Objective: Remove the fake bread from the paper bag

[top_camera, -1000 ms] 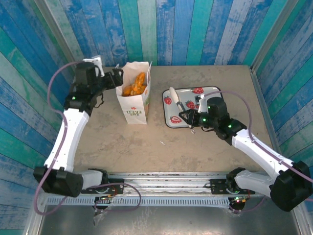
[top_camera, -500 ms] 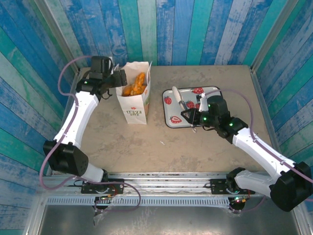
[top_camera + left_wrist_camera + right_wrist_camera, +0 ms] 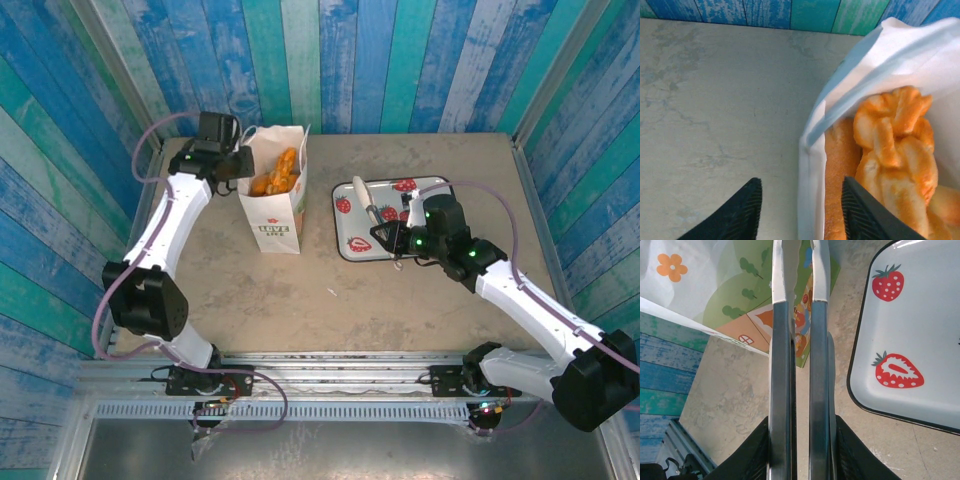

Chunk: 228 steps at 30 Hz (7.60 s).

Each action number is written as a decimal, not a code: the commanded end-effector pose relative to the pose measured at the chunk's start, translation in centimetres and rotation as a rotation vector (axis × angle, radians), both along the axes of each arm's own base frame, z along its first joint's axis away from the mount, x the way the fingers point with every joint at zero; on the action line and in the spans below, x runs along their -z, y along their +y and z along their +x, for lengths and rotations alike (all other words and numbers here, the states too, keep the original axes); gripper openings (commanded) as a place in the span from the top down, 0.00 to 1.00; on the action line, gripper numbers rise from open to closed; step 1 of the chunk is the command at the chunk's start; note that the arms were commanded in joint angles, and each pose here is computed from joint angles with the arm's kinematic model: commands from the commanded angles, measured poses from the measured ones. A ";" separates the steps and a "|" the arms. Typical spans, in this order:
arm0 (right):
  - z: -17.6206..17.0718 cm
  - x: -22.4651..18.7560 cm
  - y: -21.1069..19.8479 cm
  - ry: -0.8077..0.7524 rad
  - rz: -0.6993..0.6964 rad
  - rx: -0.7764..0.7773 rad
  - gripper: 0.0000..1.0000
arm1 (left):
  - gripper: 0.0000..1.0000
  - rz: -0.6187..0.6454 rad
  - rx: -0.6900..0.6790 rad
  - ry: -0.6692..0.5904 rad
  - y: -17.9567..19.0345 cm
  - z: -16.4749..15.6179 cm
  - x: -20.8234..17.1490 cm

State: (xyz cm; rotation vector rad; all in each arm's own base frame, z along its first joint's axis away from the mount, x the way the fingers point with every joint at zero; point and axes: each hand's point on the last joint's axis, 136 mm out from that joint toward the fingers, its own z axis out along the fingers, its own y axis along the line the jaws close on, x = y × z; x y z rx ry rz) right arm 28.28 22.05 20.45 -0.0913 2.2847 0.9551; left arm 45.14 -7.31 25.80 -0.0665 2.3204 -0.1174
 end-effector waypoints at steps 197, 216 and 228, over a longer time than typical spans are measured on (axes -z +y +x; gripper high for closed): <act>-0.4 -2.7 5.6 0.121 0.048 -0.289 0.99 | 1.00 0.180 0.016 -0.533 -13.0 -1.6 -4.8; -0.8 -7.8 0.3 0.013 -0.004 -0.234 0.99 | 1.00 0.193 -0.006 -0.525 -11.7 -1.7 -4.2; 0.1 -10.5 -5.7 -0.017 -0.101 -0.144 1.00 | 1.00 0.233 -0.005 -0.519 -11.0 -2.2 -3.5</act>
